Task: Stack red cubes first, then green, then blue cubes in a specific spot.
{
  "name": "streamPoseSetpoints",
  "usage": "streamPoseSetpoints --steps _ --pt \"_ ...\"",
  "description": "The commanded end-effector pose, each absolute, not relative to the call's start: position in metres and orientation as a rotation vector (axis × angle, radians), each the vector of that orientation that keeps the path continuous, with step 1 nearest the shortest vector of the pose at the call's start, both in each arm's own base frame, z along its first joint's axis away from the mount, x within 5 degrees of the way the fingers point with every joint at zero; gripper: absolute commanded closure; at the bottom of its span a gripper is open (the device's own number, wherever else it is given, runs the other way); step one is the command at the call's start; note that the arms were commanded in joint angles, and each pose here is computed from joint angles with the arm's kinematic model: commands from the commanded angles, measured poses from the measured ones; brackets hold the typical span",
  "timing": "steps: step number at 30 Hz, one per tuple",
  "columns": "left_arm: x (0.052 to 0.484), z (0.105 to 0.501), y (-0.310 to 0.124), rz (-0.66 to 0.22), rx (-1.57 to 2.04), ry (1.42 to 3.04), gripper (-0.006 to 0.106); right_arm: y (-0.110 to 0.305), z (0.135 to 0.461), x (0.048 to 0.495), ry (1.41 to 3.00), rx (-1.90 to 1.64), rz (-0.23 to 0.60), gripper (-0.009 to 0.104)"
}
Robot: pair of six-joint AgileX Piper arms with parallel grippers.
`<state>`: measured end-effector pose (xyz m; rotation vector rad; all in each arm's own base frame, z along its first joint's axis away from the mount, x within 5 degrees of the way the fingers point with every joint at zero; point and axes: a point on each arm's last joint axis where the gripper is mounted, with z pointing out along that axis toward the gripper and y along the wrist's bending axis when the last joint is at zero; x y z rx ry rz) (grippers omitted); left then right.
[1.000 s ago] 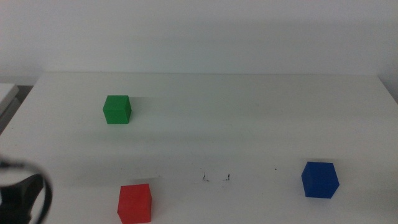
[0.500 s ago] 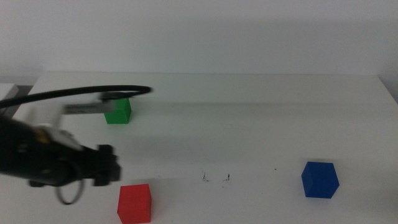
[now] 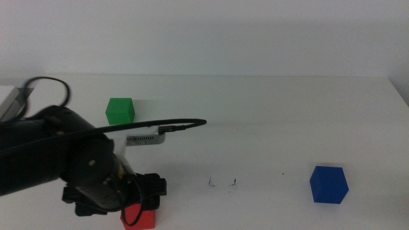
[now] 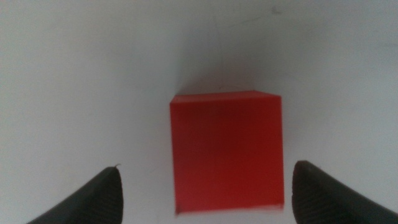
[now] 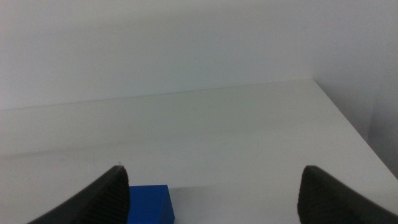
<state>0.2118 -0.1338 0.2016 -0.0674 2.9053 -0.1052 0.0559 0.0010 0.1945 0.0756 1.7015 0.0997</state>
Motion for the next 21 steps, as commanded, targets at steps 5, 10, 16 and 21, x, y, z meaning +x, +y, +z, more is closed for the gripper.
streamPoseSetpoints --steps 5,10,16,21 --pt "0.224 0.182 -0.145 -0.134 -0.094 2.889 0.010 0.001 0.194 0.056 1.689 0.062 0.080 0.010" --pt "0.228 0.166 -0.148 -0.099 -0.131 2.920 0.017 0.001 0.194 0.056 1.689 0.062 0.080 0.010" --pt "0.231 0.167 -0.153 -0.121 -0.175 2.946 0.064 0.001 0.194 0.056 1.689 0.062 0.080 0.010" --pt "0.245 0.204 -0.193 -0.133 -0.058 2.928 0.096 0.001 0.194 0.056 1.689 0.062 0.080 0.010"
